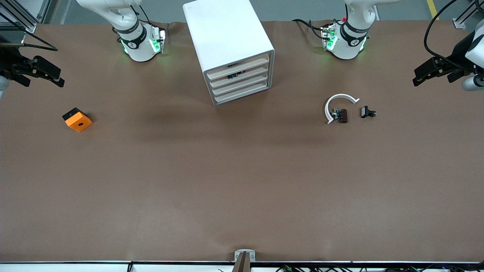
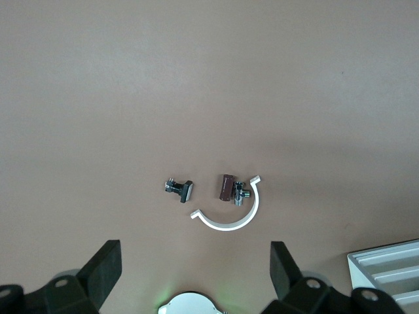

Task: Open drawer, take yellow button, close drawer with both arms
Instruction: 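Reach the left gripper toward the white cabinet's top drawer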

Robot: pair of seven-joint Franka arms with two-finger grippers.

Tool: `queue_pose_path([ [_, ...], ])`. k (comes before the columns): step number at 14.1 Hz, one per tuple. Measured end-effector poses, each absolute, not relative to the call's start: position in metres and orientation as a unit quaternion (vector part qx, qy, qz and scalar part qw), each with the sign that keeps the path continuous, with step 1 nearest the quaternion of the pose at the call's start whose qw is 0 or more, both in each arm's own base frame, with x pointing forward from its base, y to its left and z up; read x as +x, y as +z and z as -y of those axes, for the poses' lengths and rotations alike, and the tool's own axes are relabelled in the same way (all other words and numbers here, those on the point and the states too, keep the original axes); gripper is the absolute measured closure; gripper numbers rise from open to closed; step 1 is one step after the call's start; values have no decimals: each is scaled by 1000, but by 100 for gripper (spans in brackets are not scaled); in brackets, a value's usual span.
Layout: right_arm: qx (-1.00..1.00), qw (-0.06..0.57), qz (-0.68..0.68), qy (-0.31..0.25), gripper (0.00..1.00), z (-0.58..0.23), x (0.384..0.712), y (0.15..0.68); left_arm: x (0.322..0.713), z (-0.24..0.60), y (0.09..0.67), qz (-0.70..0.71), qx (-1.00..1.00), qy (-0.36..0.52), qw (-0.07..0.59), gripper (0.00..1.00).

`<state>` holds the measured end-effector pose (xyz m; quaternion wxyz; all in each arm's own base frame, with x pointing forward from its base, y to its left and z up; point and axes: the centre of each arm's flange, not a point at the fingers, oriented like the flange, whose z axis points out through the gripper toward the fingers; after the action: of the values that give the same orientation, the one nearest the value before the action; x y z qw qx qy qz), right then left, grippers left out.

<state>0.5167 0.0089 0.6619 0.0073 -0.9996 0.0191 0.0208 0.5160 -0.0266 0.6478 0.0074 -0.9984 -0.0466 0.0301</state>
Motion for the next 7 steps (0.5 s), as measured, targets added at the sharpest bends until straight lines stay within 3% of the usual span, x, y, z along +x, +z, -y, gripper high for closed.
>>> queue_pose_path([
  [7, -1000, 7, -19, 21, 0, -9, 517, 662, 527, 20, 645, 52, -998, 31, 5, 0],
])
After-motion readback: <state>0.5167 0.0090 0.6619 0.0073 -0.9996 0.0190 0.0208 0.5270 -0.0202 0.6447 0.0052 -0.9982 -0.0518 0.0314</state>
